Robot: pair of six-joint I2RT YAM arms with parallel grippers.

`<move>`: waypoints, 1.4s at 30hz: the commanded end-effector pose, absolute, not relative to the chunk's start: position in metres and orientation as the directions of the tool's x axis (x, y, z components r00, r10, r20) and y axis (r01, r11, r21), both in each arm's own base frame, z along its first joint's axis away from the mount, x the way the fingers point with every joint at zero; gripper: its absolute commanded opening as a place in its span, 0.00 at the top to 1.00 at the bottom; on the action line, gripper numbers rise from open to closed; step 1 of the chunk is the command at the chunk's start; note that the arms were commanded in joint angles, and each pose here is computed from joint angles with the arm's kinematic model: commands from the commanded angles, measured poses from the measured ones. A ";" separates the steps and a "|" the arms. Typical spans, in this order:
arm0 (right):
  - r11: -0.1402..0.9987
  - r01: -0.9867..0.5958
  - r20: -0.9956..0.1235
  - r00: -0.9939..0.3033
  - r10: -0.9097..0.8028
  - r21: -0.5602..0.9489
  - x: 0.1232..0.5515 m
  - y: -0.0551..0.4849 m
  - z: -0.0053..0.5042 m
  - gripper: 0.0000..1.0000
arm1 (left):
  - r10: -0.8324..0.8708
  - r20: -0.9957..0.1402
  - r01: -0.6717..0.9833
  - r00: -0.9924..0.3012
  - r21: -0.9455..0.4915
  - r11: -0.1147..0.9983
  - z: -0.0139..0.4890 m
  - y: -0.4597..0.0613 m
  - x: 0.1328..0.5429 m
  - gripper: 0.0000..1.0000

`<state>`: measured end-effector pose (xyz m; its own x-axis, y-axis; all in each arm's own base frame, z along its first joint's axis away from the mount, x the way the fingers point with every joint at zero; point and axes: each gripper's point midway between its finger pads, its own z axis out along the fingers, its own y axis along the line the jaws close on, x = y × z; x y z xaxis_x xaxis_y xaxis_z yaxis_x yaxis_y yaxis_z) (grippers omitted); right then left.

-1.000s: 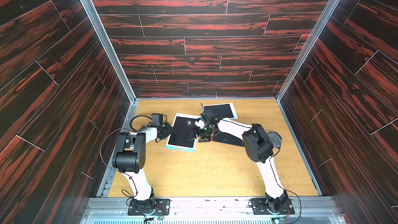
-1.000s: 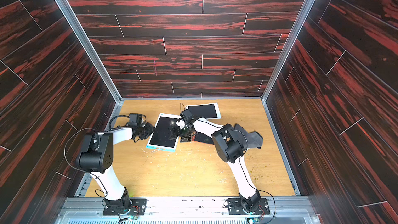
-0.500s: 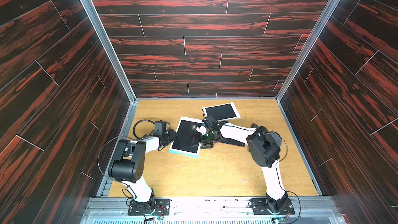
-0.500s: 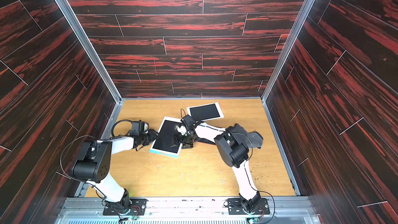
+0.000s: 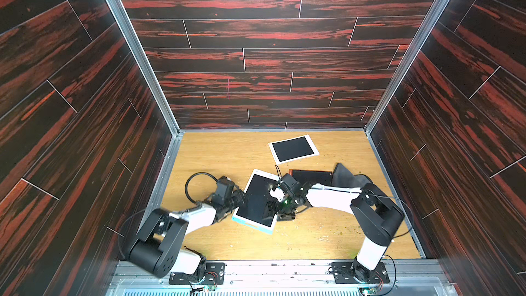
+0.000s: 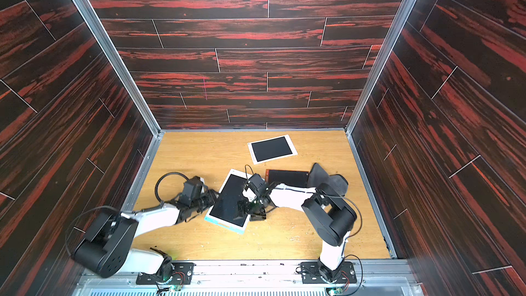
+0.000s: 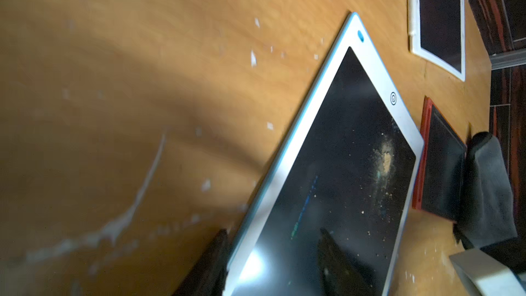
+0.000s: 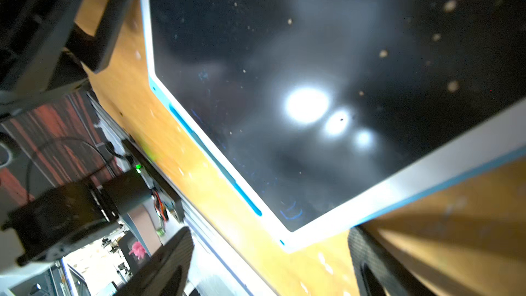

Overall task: Wipe the drawing tablet
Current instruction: Move the drawing tablet to the center of the board.

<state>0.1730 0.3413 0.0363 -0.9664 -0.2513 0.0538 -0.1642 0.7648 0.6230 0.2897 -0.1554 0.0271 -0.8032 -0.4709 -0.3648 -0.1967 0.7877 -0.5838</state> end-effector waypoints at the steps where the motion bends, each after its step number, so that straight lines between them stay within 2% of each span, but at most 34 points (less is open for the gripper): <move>1: 0.794 -0.184 0.046 -0.965 -0.257 0.580 0.158 0.341 0.011 0.13 | -0.428 -0.193 -0.265 -0.883 -0.546 0.794 -0.005 -0.166 0.224 0.49; 12: 0.731 -0.330 0.032 -0.901 -0.432 0.597 0.079 0.393 0.019 0.12 | -0.364 -0.232 -0.185 -0.902 -0.554 0.811 0.003 -0.174 0.195 0.49; 14: 0.740 -0.351 0.005 -0.902 -0.432 0.573 0.076 0.398 0.017 0.12 | -0.348 -0.229 -0.171 -0.909 -0.558 0.812 0.002 -0.179 0.193 0.49; 23: 0.747 -0.316 -0.027 -0.928 -0.372 0.585 0.082 0.402 0.016 0.11 | -0.276 -0.202 -0.108 -0.940 -0.592 0.799 -0.003 -0.217 0.202 0.49; 36: 0.804 -0.299 -0.075 -0.949 -0.305 0.514 0.122 0.390 0.018 0.10 | -0.167 -0.182 -0.012 -0.969 -0.642 0.767 -0.004 -0.286 0.253 0.49; 39: 0.792 -0.325 -0.104 -0.942 -0.319 0.517 0.128 0.393 0.027 0.10 | -0.162 -0.163 -0.021 -0.973 -0.640 0.768 -0.013 -0.294 0.262 0.49; 42: 0.770 -0.363 -0.140 -0.929 -0.342 0.524 0.128 0.392 0.046 0.10 | -0.156 -0.198 -0.004 -0.968 -0.607 0.795 -0.004 -0.289 0.275 0.49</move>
<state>0.0932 0.3831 0.0350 -0.9447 -0.3203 0.0704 -0.2289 0.7977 0.5580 0.3096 -0.3030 0.0366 -0.9151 -0.2491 -0.3170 0.0499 0.7102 -0.7023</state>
